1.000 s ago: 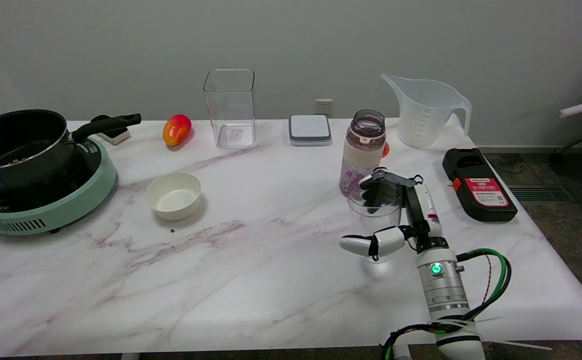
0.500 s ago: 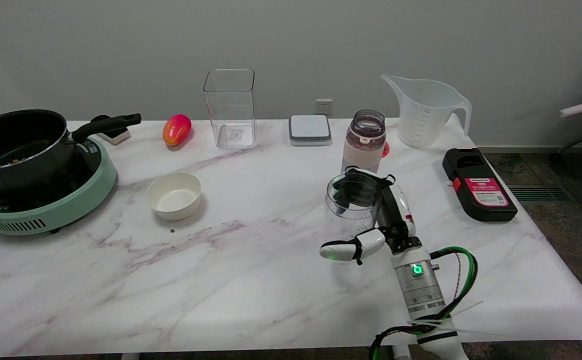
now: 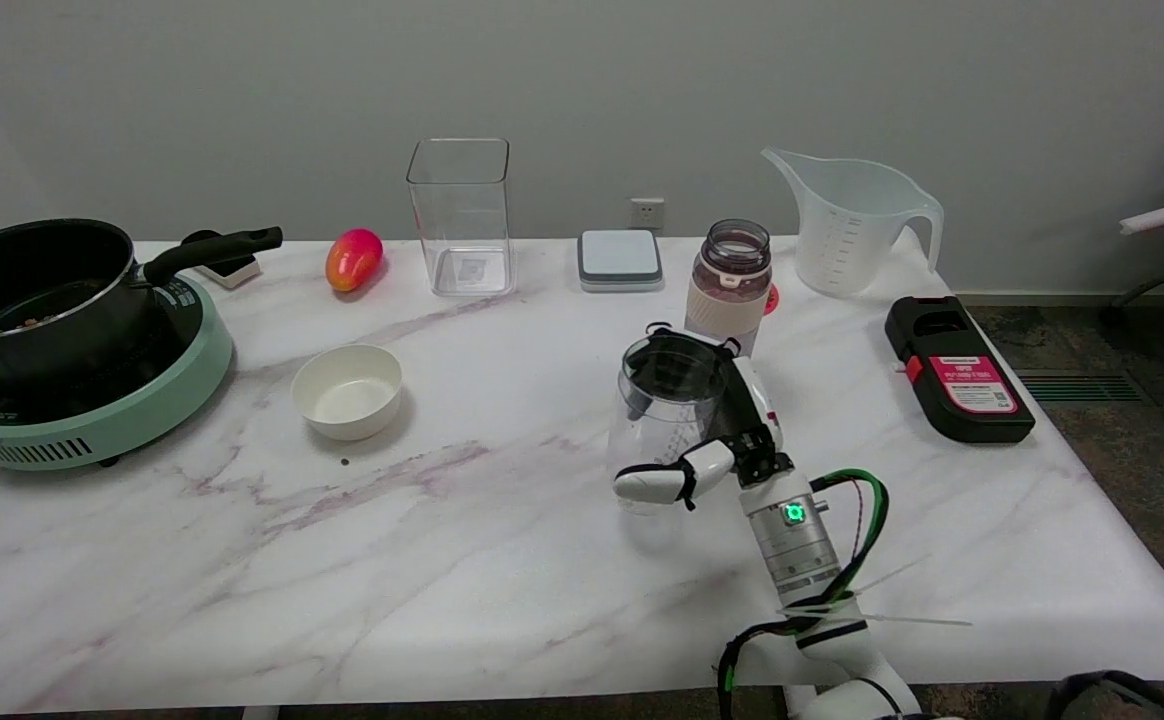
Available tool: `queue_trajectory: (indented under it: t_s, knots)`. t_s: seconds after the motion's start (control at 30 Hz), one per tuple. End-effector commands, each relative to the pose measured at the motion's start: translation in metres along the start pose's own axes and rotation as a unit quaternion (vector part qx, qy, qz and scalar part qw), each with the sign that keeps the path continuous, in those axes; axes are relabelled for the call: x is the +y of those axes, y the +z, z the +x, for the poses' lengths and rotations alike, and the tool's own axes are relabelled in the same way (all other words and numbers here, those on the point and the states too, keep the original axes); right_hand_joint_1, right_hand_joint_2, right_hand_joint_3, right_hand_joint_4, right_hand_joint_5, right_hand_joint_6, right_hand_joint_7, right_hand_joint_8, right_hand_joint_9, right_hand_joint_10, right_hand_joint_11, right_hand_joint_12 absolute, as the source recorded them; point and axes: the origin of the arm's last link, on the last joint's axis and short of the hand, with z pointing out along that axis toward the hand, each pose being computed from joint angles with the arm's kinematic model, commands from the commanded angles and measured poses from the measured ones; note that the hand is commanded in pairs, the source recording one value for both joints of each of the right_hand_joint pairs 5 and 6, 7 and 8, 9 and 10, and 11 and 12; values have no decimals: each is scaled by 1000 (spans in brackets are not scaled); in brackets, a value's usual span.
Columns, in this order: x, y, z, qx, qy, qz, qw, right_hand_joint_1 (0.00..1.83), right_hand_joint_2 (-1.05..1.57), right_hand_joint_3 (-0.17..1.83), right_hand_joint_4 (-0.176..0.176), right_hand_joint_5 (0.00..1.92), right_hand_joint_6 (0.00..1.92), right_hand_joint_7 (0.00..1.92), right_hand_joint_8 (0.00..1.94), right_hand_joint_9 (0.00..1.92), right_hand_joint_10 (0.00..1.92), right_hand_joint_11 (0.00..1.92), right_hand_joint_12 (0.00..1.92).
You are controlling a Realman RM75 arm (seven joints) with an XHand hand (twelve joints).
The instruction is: Place the measuring cup onto the table.
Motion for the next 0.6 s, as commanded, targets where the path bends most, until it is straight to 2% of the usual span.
queue_trajectory:
  t_s: [0.03,0.6]
  knots:
    - [26,21,4,-32,21,-13,999,1213,1311,485,0,1429,1429,1612,1612,1603,1603,1435,1435]
    - [31,12,1,-35,-21,-11,999,1177,1394,464,0,1456,1456,1639,1639,1634,1634,1503,1503]
